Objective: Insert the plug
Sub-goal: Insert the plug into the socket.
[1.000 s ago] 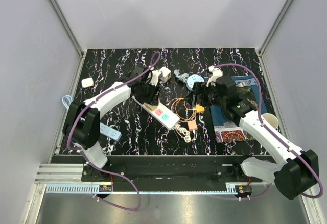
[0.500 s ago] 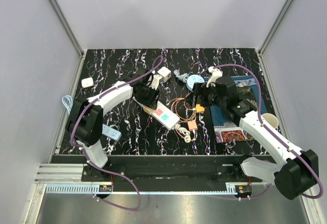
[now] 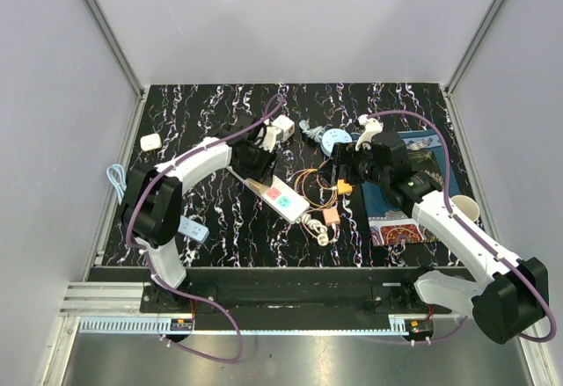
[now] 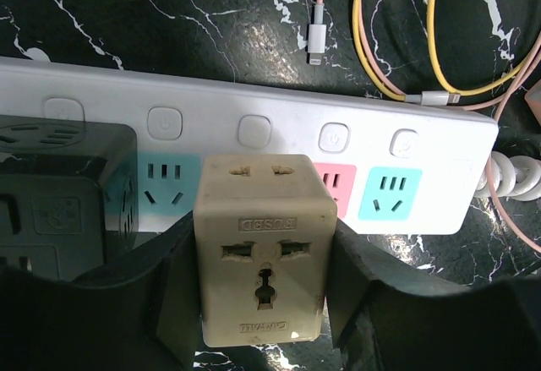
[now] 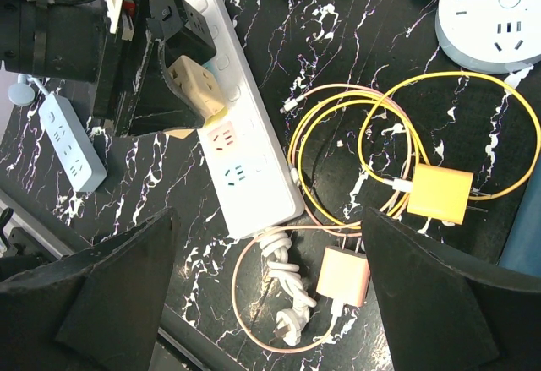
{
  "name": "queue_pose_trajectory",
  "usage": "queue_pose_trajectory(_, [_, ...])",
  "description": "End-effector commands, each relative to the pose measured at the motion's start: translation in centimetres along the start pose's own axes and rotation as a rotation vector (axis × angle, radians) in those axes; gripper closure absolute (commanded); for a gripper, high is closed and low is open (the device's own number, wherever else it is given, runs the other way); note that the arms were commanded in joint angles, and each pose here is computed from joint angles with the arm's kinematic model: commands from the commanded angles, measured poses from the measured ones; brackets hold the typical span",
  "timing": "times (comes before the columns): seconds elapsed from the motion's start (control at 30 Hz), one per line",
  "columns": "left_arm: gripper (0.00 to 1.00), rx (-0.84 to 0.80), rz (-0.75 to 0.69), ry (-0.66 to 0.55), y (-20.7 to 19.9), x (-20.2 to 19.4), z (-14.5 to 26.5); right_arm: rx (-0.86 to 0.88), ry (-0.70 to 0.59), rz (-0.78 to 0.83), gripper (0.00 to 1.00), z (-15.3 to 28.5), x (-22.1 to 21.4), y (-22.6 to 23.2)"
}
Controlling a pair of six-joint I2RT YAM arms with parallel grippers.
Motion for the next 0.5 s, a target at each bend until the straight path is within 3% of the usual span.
queue_pose_trajectory(0.0, [1.0,0.004,-0.027,-0.062,0.3,1.7,0.3,0.027,-0.014,0.014,0.07,0.0,0.4,0.2])
queue_pose_trajectory(0.47, [1.0,0.016,-0.072,0.032,0.4,0.2,-1.1,0.034,-0.01,0.016,0.07,0.0,0.4,0.3])
Point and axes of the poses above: each gripper's point midway between its finger pads, its own z axis back along the fingers, its own y axis along the line the jaws close on, x = y × z, the point moved 8 cm from there along z, back along the fingers, and after that the axes turned 10 degrees about -z, right-handed, at the moved point
